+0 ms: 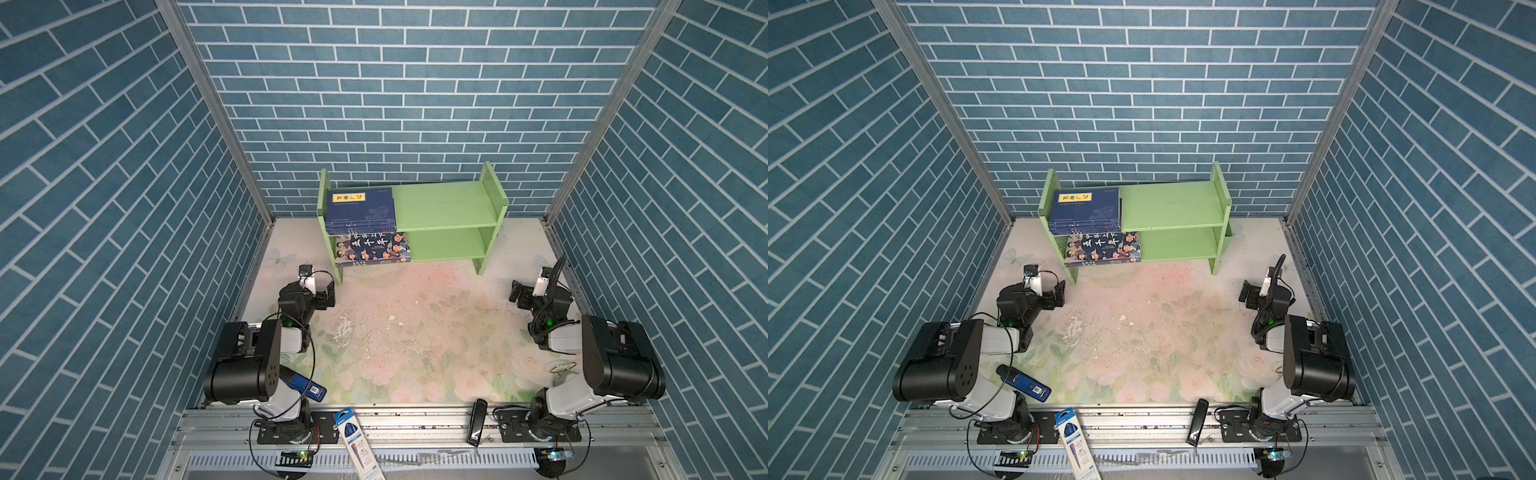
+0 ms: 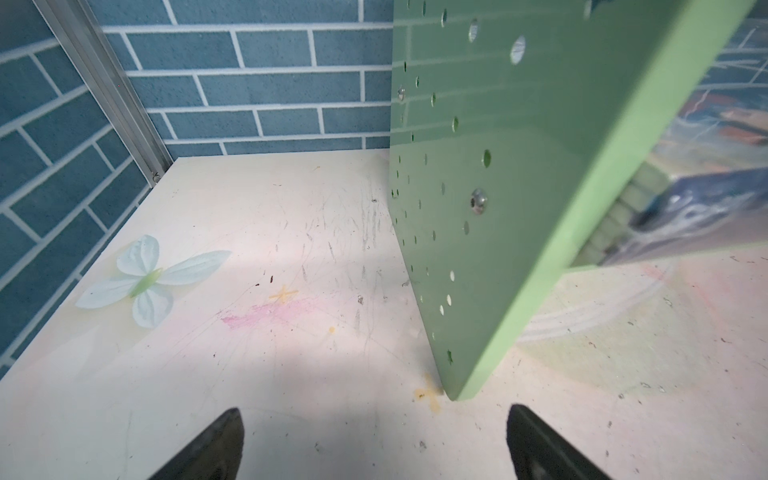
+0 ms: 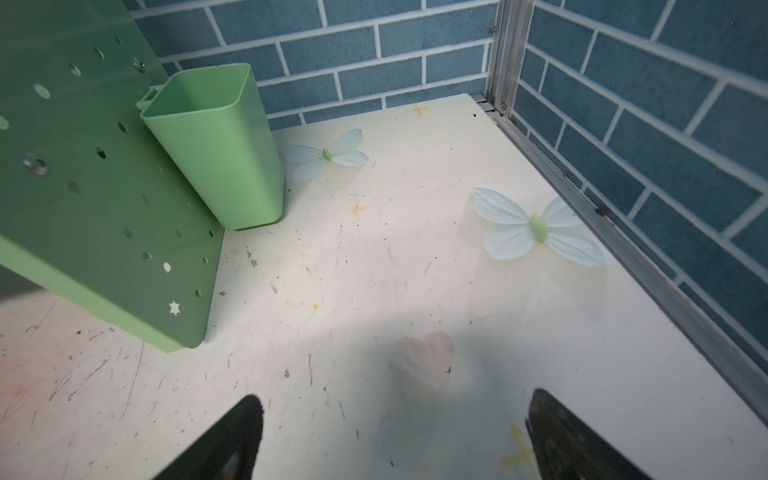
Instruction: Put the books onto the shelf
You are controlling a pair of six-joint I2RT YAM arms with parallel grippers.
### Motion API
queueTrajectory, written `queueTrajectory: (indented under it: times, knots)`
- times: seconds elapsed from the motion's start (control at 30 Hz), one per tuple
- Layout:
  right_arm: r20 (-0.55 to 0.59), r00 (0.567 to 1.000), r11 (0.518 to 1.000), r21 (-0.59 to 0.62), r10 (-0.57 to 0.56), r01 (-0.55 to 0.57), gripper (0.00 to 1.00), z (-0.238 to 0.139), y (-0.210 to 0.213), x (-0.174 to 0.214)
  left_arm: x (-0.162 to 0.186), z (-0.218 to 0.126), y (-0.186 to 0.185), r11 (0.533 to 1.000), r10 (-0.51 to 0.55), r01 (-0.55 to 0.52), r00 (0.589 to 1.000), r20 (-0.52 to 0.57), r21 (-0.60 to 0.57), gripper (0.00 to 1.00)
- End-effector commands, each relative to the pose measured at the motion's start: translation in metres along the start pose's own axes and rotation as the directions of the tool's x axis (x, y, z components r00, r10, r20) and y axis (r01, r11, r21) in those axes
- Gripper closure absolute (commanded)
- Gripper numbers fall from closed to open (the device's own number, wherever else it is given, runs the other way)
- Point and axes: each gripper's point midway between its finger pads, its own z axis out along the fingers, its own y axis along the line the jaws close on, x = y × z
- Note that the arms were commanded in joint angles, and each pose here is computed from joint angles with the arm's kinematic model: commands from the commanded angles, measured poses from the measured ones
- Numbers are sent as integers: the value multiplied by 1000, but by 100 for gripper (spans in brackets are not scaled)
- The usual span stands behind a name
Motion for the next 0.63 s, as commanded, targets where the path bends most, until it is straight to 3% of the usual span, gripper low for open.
queueTrajectory:
  times: [0.0, 0.6]
  knots:
    - [24, 998, 999, -19, -50, 50, 1, 0, 5, -9, -5, 0, -1, 1000, 16, -16, 1000, 10, 1, 0]
    - [25, 998, 999, -20, -50, 51, 1, 0, 5, -9, -5, 3, -3, 998, 48, -48, 999, -16, -40, 0]
